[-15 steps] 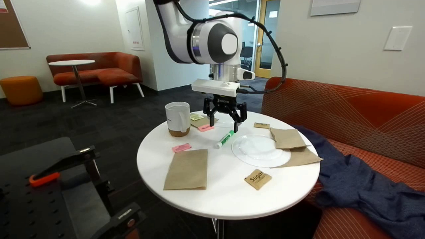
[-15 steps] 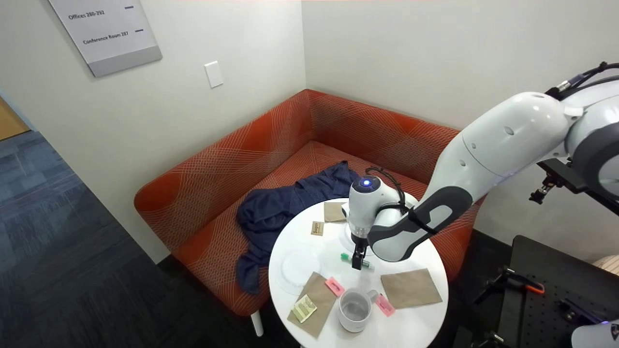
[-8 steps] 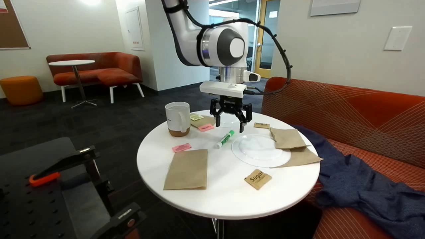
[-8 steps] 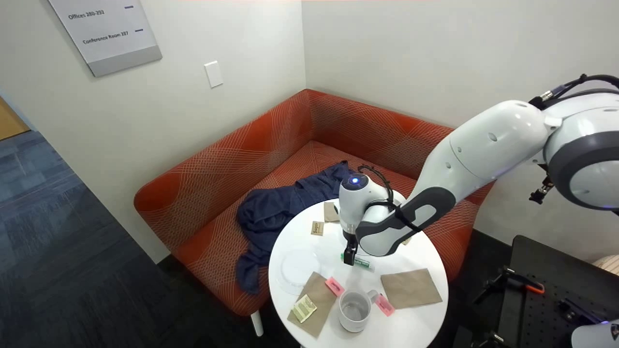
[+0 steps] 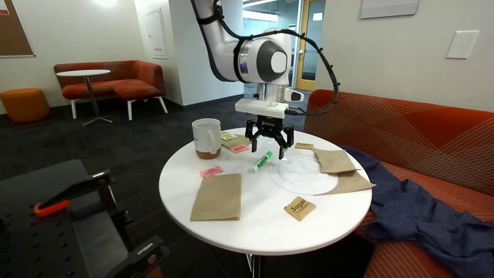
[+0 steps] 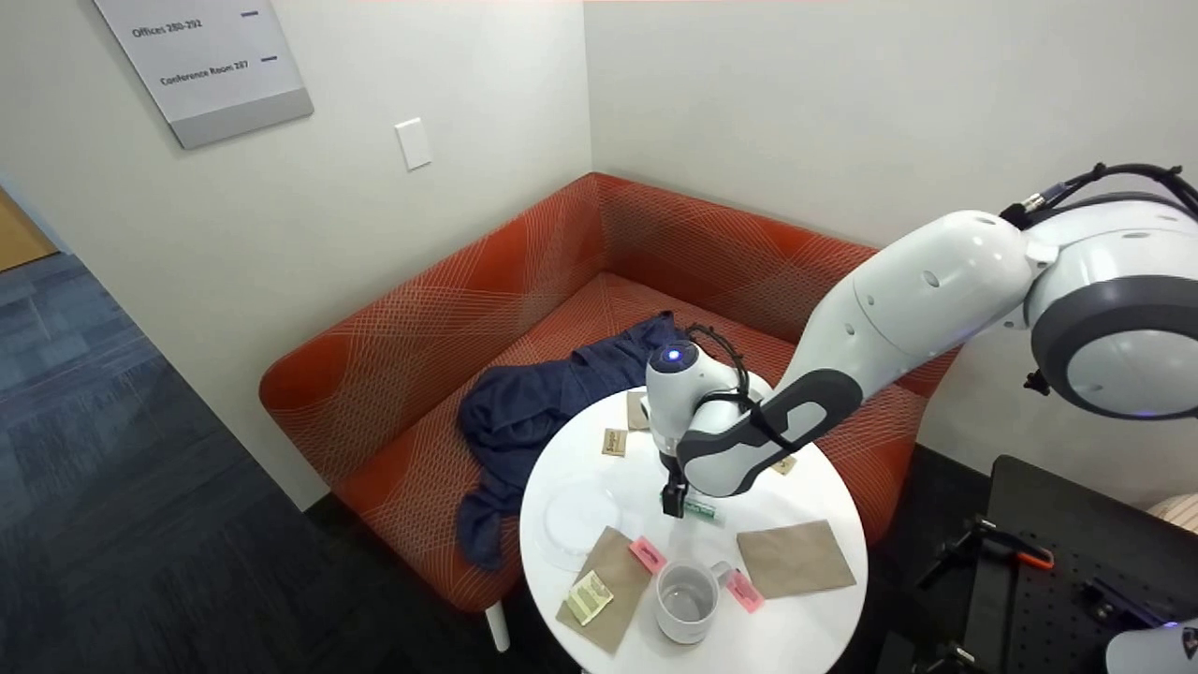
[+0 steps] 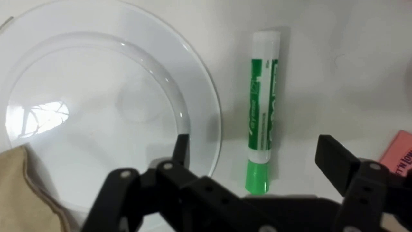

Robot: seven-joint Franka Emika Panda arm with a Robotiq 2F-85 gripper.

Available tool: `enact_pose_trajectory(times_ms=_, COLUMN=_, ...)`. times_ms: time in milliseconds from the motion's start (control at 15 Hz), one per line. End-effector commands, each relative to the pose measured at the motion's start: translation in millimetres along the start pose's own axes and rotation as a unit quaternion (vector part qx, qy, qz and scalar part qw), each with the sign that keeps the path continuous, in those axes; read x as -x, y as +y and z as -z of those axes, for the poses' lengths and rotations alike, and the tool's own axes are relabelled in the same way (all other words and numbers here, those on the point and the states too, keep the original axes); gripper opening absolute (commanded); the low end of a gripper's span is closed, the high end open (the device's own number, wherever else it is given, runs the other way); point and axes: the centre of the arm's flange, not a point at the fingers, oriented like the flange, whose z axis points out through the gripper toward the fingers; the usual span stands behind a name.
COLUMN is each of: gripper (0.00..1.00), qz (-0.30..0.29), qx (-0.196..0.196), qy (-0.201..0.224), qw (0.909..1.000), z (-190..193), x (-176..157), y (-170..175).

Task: Put the green marker inside the white mug

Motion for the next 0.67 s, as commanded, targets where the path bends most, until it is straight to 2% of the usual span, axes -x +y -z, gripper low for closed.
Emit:
enact_pose_trajectory(times_ms=0, gripper=1.0, qz=0.009, qx=0.004, qy=-0.014, qw=0.9999, z=-3.8, x=-10.3, y=-0.4)
enact_pose_trajectory(times_ms=67, gripper=0.98, qz=0.009, qx=0.003, qy=-0.014, qw=0.9998, z=-5.4, x=-10.5, y=-1.0)
enact_pose_trajectory(times_ms=133, gripper=0.74, qz=0.01, qx=0.003, qy=-0.015, qw=0.9998, z=-6.7, x=-11.0, y=-1.5)
enact_pose_trajectory(times_ms=267, gripper=0.69, qz=0.01, qx=0.003, qy=-0.016, qw=0.9998, z=-8.9, x=-11.6, y=-1.9)
enact_pose_trajectory(times_ms=600, gripper=0.31, qz=0.01, qx=0.003, qy=-0.016, qw=0.9998, z=-9.9, x=-11.9, y=-1.6)
